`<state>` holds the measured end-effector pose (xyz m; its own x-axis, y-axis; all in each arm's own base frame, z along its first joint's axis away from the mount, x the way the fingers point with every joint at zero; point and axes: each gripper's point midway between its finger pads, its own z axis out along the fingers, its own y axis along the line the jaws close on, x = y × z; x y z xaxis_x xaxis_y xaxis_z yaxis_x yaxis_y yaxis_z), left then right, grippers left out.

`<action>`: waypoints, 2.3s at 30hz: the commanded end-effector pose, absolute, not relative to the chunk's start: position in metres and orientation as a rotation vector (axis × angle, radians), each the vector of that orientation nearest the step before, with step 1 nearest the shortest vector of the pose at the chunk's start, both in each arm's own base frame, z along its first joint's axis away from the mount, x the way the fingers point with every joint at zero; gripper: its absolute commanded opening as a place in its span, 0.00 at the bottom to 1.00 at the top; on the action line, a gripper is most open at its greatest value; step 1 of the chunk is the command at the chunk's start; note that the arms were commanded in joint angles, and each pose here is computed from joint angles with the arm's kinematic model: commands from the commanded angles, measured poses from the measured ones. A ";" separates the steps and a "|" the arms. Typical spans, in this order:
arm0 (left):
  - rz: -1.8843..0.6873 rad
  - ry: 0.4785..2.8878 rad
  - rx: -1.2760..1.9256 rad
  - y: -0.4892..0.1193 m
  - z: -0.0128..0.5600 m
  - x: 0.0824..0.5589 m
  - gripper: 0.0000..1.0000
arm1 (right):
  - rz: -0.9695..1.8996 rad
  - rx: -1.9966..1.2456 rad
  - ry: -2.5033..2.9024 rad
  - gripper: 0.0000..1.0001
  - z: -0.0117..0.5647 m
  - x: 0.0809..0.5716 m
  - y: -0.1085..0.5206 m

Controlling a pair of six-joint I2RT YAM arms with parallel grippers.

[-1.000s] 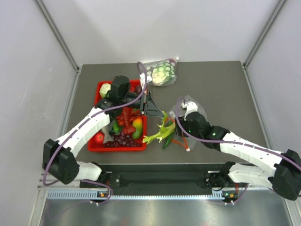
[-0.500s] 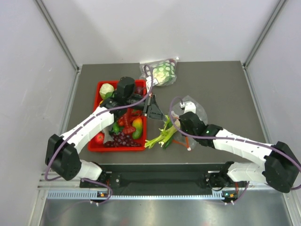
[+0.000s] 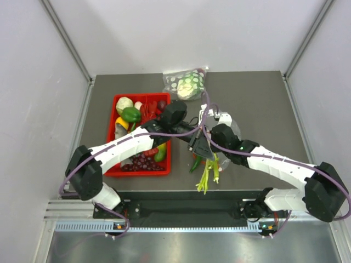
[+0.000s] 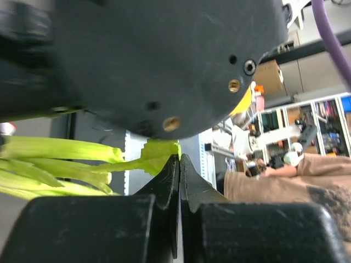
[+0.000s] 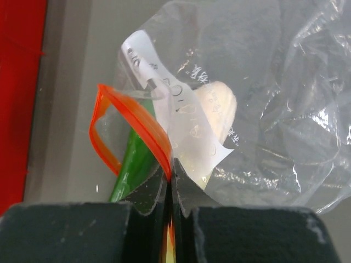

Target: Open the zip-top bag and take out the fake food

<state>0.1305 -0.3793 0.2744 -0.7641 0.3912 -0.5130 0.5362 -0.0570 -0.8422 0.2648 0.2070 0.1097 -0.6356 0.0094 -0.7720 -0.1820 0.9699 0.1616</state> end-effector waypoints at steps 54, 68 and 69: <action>-0.669 2.540 0.978 -0.361 0.036 0.211 0.65 | 0.473 0.092 2.235 0.00 0.119 0.275 0.196; -0.632 2.575 1.067 -0.351 0.021 0.197 0.10 | 0.473 0.126 2.236 0.00 0.117 0.274 0.188; -0.624 2.588 1.075 -0.347 0.023 0.194 0.07 | 0.472 0.127 2.238 0.00 0.117 0.274 0.188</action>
